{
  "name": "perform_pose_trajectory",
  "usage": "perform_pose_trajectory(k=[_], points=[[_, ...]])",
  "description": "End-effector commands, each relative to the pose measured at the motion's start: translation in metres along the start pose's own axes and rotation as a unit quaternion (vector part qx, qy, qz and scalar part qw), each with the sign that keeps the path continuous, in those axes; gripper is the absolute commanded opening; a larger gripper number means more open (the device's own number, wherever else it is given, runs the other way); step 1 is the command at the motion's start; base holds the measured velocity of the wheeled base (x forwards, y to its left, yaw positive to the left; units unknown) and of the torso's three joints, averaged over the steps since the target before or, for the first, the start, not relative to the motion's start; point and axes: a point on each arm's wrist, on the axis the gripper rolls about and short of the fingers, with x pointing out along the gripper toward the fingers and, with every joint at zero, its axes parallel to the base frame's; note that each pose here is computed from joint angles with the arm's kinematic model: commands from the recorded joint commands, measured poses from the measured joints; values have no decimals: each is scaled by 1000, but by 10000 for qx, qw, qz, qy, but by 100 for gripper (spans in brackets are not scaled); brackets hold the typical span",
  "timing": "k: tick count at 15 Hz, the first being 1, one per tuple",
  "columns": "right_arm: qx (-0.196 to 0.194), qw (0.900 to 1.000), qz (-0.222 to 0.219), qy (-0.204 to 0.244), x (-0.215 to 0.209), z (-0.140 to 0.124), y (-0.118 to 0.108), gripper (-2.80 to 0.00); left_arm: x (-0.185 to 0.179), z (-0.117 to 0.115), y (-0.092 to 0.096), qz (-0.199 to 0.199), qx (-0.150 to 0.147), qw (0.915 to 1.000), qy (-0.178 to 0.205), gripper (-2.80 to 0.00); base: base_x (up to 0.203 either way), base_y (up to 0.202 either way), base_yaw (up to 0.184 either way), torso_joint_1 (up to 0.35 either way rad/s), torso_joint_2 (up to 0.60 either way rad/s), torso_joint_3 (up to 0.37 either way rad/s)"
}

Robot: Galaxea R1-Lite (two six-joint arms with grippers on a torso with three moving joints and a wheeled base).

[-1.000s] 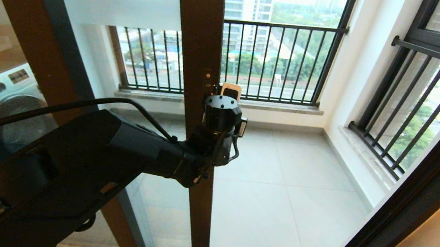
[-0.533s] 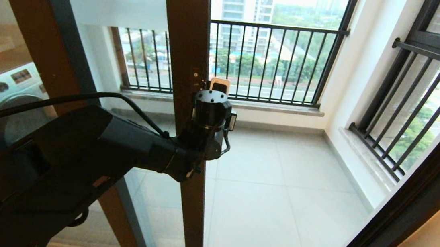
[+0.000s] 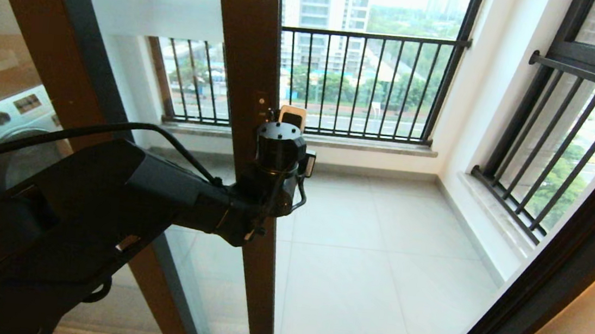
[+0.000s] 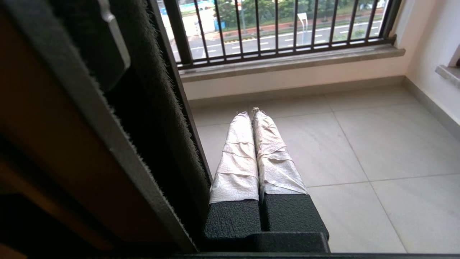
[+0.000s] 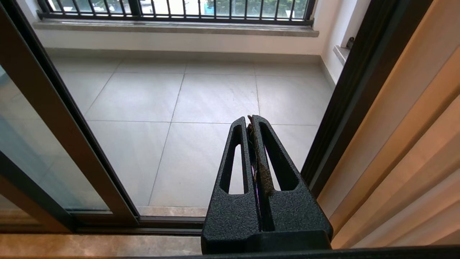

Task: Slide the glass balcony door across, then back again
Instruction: Open the slid door

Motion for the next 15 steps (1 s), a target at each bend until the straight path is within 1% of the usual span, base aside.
perform_pose_trajectory(k=[1, 3, 7, 11, 15], points=[[-4, 10000, 3, 4, 0, 0, 0, -280, 4, -2, 8, 137, 10, 9999, 20, -280, 0, 0, 0, 0, 0, 0], [-4, 10000, 0, -4, 0, 0, 0, -280, 6, 0, 12, 189, 1, 9998, -2, -280, 0, 0, 0, 0, 0, 0], [-4, 10000, -1, 4, 0, 0, 0, -280, 10, -5, 23, 292, 27, 9996, 39, -280, 0, 0, 0, 0, 0, 0], [-4, 10000, 0, -4, 0, 0, 0, -280, 9, -4, 25, 312, 24, 9995, 24, -280, 0, 0, 0, 0, 0, 0], [-4, 10000, 6, -4, 0, 0, 0, -280, 11, -1, 34, 402, 19, 9992, 19, -280, 0, 0, 0, 0, 0, 0]])
